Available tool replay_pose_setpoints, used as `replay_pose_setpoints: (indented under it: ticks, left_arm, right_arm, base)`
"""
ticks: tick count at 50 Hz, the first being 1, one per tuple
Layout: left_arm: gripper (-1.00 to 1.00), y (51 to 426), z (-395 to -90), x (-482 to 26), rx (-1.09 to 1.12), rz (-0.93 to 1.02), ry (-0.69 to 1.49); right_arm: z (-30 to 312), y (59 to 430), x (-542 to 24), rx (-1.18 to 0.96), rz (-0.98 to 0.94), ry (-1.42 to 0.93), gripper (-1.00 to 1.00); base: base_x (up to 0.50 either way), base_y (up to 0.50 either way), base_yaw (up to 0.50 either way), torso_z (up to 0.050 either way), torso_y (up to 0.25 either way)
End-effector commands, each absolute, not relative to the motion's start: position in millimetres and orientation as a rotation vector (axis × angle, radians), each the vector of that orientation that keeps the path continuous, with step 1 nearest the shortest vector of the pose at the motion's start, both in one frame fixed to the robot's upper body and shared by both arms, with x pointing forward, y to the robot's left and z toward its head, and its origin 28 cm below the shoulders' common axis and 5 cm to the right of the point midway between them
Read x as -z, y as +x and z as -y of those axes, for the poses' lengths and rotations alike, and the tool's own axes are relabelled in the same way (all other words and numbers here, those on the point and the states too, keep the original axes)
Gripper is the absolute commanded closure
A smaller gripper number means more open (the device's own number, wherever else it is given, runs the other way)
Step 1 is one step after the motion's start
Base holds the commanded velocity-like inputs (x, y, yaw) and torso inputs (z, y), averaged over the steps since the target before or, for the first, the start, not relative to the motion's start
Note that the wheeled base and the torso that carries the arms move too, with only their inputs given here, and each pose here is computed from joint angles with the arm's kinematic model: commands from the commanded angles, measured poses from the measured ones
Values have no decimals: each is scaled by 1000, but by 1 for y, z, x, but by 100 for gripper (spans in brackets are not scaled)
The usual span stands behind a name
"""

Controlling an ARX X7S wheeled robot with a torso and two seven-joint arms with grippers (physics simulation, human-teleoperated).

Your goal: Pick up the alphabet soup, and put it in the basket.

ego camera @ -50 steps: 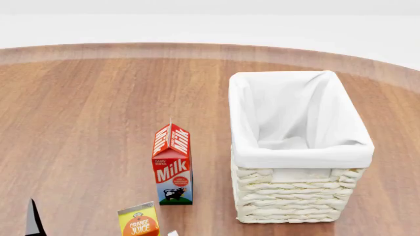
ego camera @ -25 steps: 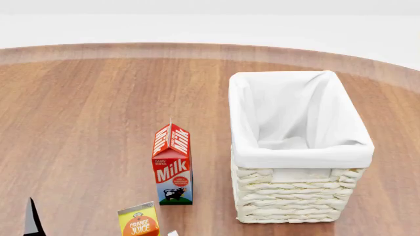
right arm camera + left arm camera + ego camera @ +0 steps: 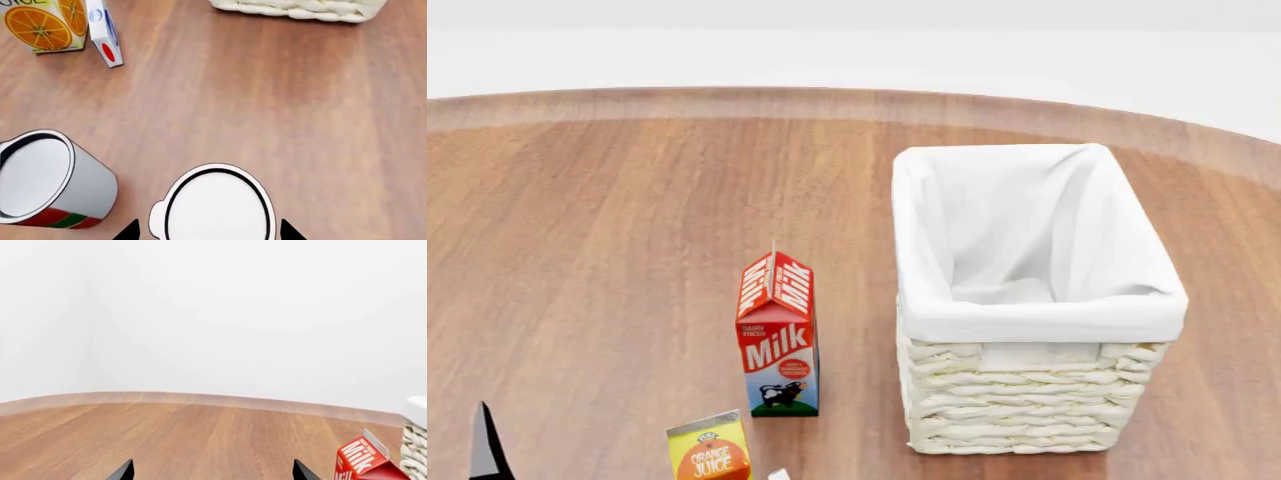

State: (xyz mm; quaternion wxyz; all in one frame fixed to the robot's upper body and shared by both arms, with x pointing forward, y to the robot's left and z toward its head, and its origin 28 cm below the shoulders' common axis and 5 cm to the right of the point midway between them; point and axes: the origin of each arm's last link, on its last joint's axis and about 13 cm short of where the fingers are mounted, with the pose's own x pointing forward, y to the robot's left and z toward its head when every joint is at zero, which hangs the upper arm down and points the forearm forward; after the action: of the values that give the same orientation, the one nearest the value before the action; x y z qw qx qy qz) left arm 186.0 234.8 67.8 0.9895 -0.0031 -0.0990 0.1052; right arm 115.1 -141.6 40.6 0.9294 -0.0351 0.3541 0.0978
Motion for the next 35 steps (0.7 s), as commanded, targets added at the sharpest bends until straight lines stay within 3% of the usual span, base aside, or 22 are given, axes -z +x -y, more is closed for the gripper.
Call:
replay_pose_setpoints:
  ticks: [1,35]
  left_arm:
    - [-100,177,-236,-71,-200,220,-12]
    - [-100,177,-236,-74,-203,227,-14]
  right_arm:
    - [140,115,-35,-186,-734,-23,-100]
    - [140,116,-26,-187,-750,-11,-100]
  base:
    - [0,0,0,0,0]
    - [0,0,0,0,0]
